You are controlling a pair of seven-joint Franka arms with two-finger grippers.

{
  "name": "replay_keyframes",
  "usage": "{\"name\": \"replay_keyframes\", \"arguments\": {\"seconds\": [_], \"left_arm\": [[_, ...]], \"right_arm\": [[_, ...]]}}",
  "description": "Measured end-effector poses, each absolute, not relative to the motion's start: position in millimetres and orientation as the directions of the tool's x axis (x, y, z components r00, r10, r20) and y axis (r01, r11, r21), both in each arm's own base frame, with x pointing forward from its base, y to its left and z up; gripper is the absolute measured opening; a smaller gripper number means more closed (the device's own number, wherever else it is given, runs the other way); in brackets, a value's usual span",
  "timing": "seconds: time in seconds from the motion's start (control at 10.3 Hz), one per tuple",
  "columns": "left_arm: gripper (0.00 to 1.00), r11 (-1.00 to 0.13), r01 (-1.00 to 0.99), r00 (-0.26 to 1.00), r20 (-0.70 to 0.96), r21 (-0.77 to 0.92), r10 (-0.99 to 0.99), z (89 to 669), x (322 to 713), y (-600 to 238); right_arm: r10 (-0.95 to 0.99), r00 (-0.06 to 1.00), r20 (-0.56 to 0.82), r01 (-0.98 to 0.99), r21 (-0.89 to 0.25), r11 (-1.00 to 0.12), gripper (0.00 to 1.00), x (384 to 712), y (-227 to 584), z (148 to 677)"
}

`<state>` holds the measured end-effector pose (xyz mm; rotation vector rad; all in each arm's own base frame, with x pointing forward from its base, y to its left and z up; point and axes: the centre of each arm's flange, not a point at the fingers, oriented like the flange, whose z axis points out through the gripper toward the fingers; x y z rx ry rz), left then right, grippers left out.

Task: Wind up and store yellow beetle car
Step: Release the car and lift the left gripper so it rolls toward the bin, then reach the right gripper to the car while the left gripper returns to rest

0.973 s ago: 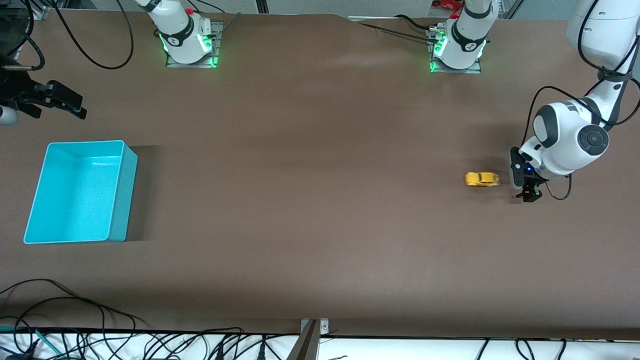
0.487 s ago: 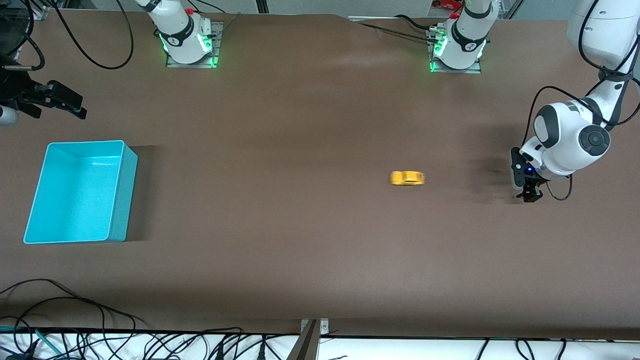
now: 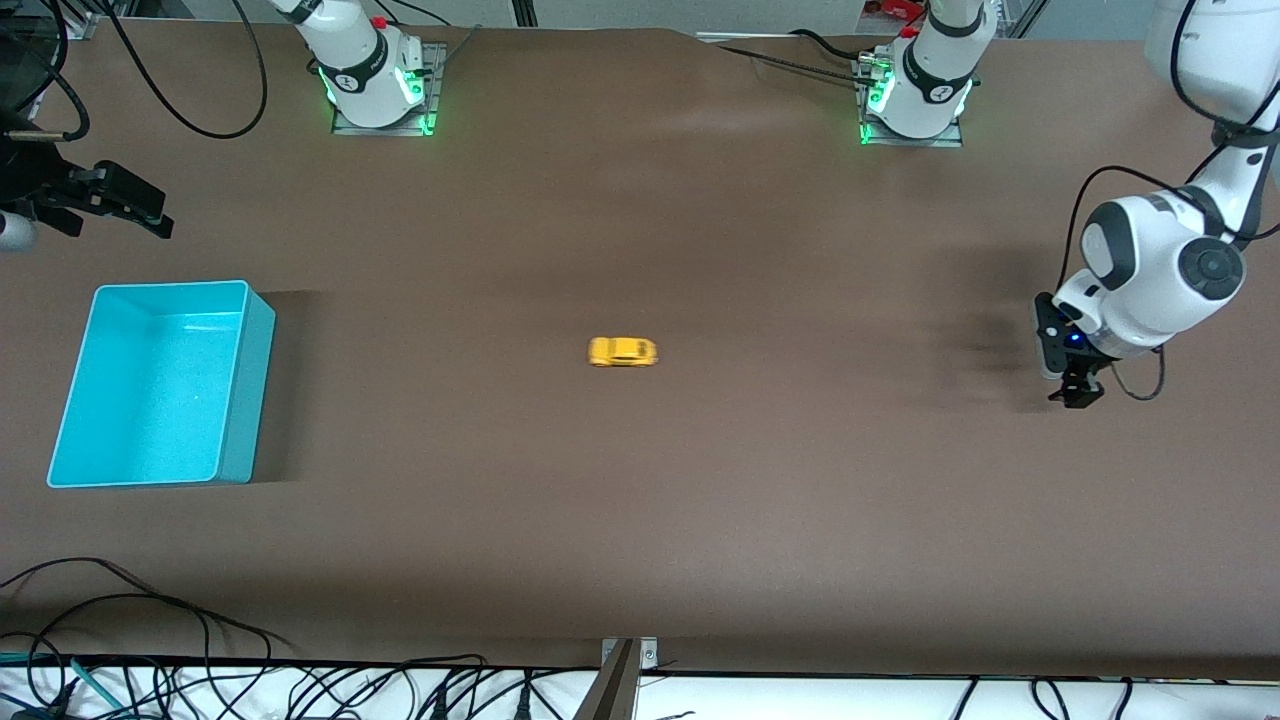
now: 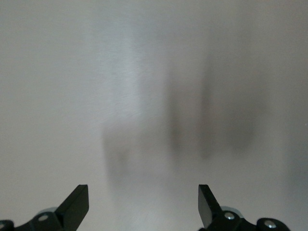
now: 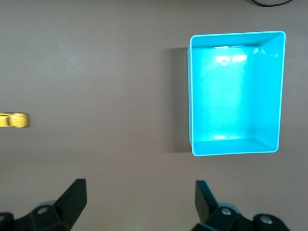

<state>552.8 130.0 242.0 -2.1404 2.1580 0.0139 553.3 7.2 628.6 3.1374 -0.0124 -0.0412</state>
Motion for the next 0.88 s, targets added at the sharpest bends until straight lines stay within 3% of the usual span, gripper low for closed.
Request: {"name": "replay_keyframes", "arguments": {"seconds": [0.39,0.88], "left_arm": [[1.00,0.009,-0.993,0.001,-0.080,-0.120,-0.997,304,554,129],[1.00,0.072,-0.975,-0.057,-0.076,-0.209,-0.996,437,536,86]], "right_arm": [[-0.007,1.000,-0.026,-0.007,0.001,-1.000,1.00,553,8,629],[-0.027,0.999,-0.027,-0.028,-0.008,-1.000,1.00,553,10,629]]}}
